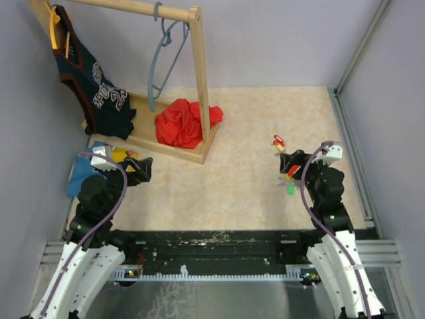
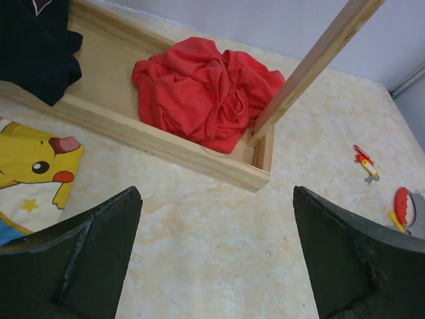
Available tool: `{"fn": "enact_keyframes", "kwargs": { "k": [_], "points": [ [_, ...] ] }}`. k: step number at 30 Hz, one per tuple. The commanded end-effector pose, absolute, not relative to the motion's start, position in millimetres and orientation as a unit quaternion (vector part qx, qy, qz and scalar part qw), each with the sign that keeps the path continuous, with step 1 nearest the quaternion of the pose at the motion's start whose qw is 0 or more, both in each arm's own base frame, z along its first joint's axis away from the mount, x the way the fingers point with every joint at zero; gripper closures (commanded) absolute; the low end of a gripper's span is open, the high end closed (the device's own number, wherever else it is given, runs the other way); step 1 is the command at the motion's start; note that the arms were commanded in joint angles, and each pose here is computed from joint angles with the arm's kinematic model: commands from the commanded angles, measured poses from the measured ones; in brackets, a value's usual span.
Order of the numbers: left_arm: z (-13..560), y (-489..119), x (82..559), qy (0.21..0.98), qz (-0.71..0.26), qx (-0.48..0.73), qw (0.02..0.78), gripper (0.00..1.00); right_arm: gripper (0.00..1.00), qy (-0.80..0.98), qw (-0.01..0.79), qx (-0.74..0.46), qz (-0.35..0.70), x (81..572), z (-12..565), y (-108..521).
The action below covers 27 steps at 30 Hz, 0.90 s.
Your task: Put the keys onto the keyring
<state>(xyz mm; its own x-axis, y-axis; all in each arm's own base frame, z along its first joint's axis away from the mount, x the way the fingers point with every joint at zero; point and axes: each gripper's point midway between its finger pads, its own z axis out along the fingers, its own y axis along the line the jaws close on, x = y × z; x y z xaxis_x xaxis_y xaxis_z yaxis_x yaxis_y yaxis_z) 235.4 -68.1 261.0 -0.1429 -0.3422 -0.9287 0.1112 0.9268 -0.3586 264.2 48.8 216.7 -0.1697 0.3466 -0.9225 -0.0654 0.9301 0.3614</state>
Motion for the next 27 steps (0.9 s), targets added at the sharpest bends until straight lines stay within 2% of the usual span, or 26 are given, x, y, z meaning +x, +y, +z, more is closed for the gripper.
{"fn": "enact_keyframes", "kwargs": {
  "k": [1,3,19,27],
  "points": [
    [266.7,-70.0,237.0,0.726,-0.181,-0.073,0.659,0.00,0.06,0.734,0.651,0.108,0.156,267.4,233.0,44.0],
    [267.8,-70.1,236.5,0.726,-0.181,-0.072,0.660,0.00,0.01,0.736,0.647,0.132,0.146,267.4,230.9,36.9],
    [224.2,-99.7,246.3,0.763,-0.245,-0.088,0.592,0.00,0.01,0.788,0.584,0.152,0.121,279.3,198.2,34.5],
    [179.7,-142.5,253.7,0.782,-0.335,-0.081,0.520,0.00,0.07,0.831,0.516,0.195,0.071,296.7,158.9,22.9]
  ]
}}
